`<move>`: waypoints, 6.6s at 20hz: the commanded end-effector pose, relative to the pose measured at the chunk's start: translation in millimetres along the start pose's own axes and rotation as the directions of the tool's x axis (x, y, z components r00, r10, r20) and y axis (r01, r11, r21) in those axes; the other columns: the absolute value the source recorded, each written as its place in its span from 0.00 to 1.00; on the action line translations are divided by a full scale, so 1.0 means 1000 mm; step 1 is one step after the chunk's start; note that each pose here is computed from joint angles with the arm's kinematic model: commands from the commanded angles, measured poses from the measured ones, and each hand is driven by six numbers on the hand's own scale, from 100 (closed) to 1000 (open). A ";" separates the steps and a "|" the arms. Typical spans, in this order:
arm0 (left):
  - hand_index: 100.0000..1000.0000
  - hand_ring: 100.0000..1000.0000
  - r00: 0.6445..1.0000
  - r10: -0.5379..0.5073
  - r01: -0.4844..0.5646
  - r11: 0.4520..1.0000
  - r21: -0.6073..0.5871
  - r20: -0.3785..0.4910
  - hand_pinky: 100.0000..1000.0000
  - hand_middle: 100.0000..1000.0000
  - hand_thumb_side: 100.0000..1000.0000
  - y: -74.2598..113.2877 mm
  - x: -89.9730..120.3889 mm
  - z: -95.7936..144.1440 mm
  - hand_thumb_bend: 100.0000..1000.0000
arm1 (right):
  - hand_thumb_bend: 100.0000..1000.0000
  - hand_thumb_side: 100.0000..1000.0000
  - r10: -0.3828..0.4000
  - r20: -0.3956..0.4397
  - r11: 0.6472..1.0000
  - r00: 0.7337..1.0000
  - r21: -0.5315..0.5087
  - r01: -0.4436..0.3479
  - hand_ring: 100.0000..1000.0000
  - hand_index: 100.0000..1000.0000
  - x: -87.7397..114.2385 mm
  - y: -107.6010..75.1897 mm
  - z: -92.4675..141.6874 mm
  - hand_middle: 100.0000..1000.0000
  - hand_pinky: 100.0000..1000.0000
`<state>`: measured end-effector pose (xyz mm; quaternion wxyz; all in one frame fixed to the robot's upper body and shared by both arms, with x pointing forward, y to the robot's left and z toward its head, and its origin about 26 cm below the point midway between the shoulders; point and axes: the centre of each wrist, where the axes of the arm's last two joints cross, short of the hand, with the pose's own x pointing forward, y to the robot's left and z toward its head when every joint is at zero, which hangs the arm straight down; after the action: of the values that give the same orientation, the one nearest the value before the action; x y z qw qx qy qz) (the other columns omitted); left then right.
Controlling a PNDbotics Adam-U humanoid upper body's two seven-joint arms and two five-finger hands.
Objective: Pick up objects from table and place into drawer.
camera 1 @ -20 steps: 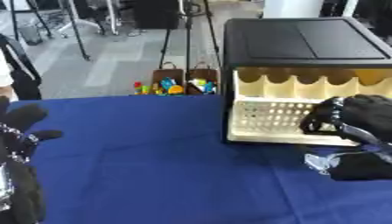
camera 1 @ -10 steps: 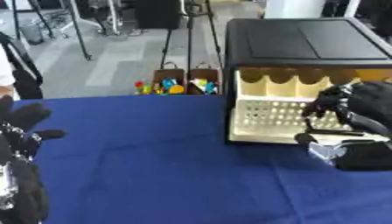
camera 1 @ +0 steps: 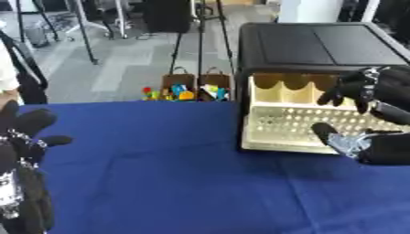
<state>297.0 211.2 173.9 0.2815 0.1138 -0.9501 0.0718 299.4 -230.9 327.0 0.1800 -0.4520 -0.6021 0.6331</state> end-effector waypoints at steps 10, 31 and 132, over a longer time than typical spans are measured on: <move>0.92 0.72 1.000 0.022 -0.021 1.000 -0.003 0.020 0.51 0.67 0.93 -0.002 0.004 -0.003 0.33 | 0.18 0.91 -0.060 0.087 0.995 0.994 0.081 0.053 0.41 0.80 0.025 -0.004 -0.014 0.56 0.03; 0.92 0.72 1.000 0.013 -0.013 1.000 0.004 0.016 0.51 0.67 0.93 0.000 0.003 -0.002 0.33 | 0.18 0.93 -0.102 0.134 0.994 0.986 -0.031 0.107 0.36 0.78 0.012 -0.012 -0.008 0.51 0.00; 0.92 0.73 0.999 0.048 -0.048 0.998 -0.027 0.022 0.49 0.68 0.94 -0.006 0.005 -0.003 0.31 | 0.20 0.90 -0.163 -0.163 0.954 0.973 0.227 0.197 0.40 0.77 0.000 0.040 0.018 0.55 0.00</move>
<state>296.6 206.6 173.3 0.2817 0.0937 -0.9526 0.0664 301.4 -248.9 278.4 0.3411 -0.4015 -0.5434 0.6535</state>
